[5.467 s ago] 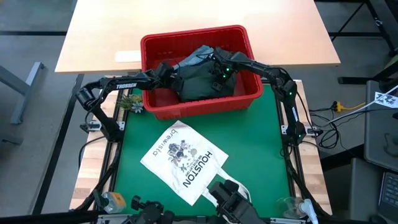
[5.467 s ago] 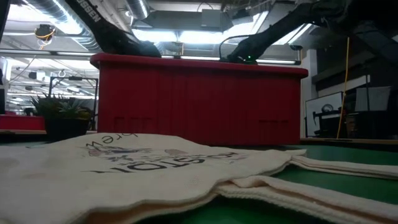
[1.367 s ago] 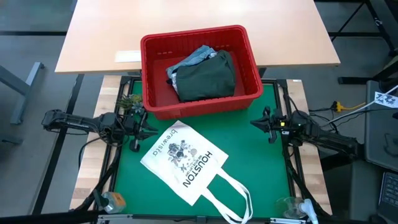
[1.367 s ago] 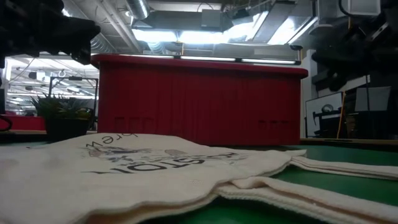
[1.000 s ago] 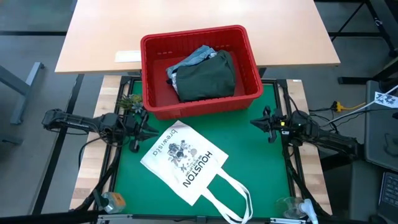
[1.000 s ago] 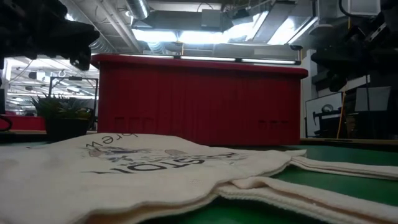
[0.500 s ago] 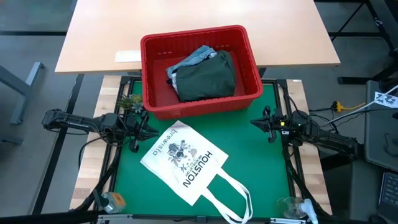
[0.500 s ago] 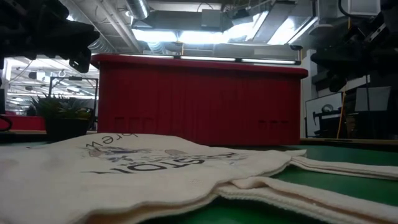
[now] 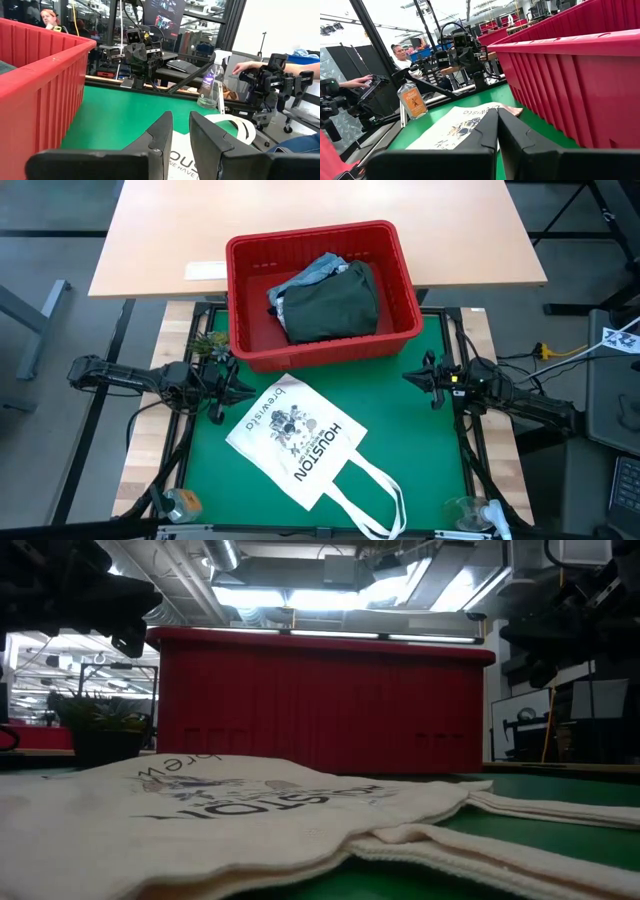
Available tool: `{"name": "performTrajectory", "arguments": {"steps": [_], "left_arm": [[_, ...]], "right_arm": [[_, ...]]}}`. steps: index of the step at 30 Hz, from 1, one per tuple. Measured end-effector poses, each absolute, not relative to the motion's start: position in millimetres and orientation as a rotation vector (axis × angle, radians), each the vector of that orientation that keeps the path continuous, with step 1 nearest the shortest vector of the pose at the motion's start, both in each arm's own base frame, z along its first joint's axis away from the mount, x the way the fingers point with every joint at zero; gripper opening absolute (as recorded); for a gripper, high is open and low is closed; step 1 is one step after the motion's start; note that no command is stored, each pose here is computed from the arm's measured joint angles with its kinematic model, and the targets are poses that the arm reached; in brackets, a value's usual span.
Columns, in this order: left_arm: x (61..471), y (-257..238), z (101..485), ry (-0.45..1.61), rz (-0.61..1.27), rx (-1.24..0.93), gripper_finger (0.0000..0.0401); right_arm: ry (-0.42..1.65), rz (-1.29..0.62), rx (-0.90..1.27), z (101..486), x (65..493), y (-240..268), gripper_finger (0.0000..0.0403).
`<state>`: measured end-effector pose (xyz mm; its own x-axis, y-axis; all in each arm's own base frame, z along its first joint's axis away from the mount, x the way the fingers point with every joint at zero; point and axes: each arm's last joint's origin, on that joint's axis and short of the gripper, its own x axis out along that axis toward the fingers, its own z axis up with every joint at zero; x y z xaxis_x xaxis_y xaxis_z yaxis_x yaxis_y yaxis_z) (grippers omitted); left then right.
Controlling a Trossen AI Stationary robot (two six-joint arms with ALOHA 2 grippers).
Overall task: Fold laundry
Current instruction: Return to home position
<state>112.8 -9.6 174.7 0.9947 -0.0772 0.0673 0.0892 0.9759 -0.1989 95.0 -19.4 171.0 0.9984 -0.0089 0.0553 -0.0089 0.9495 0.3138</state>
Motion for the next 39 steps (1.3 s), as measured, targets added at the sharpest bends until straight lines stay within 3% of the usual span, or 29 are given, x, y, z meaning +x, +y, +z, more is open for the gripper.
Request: {"name": "performTrajectory", "arguments": {"steps": [39], "left_arm": [[96,-8,184,-0.186,-0.092,-0.210,0.0060]], "right_arm": [[-0.063,0.002,0.317,172,95,-19,0.0012]]}}
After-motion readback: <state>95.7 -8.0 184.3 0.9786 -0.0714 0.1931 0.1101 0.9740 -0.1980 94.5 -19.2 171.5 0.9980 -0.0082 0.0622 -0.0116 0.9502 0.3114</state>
